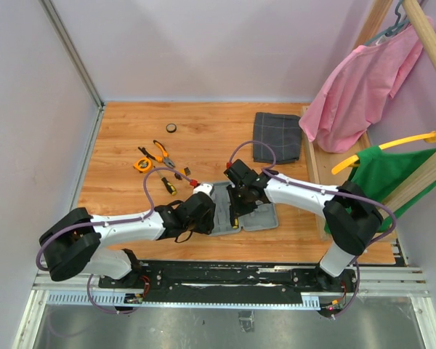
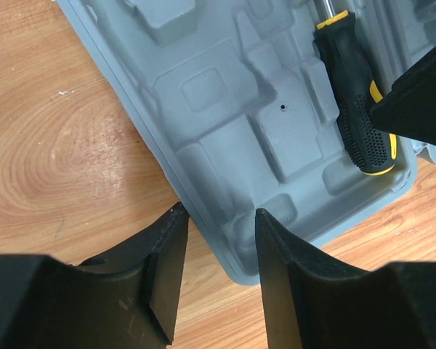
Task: Sort the tools into containers
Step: Adjust the screwdriver in the storage box.
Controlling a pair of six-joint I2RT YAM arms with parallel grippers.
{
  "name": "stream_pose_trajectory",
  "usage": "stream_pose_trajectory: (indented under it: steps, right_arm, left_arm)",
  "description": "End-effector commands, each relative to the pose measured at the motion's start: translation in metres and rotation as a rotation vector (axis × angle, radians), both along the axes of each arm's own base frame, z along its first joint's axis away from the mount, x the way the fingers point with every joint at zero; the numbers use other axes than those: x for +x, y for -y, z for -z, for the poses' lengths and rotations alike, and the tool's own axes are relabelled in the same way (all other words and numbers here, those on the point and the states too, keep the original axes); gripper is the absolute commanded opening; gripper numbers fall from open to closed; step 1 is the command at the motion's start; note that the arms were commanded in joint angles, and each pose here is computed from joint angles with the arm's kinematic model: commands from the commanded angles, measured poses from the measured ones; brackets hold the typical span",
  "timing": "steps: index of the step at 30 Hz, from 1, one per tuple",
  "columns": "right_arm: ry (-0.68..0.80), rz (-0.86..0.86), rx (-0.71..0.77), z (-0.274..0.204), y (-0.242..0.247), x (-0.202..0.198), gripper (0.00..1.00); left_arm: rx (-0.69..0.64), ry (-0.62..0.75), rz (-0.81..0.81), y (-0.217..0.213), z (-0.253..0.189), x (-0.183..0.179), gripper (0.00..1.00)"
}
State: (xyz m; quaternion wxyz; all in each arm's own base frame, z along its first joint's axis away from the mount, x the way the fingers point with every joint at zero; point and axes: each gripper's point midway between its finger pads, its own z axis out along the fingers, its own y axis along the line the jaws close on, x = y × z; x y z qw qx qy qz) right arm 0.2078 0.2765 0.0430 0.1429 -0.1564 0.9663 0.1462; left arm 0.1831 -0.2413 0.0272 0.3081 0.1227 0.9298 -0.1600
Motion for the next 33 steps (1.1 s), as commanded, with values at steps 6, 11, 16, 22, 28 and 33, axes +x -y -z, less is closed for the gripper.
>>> stream_pose_trajectory:
  steps: [6, 11, 16, 22, 28, 33]
  right_arm:
    - [0.039, 0.022, -0.122, 0.006, 0.023, 0.001, 0.24]
    - [0.099, -0.008, -0.044, -0.022, 0.014, 0.006, 0.28]
    - [0.128, 0.003, -0.006, -0.034, 0.007, 0.016, 0.24]
    - [0.127, 0.025, 0.013, -0.034, -0.008, 0.041, 0.19]
    - [0.120, 0.027, -0.007, -0.030, -0.017, 0.061, 0.17]
    - [0.119, 0.039, -0.026, -0.024, -0.019, 0.074, 0.16]
  left_arm:
    - [-0.023, 0.053, -0.020, 0.003, -0.015, 0.009, 0.46]
    - [-0.044, 0.106, -0.057, -0.002, -0.035, 0.018, 0.47]
    - [-0.058, 0.138, -0.086, -0.009, -0.048, 0.024, 0.48]
    - [-0.051, 0.123, -0.085, -0.013, -0.042, 0.020, 0.48]
    - [-0.061, 0.110, -0.087, -0.016, -0.037, 0.015, 0.48]
    - [-0.055, 0.104, -0.080, -0.016, -0.035, 0.014, 0.48]
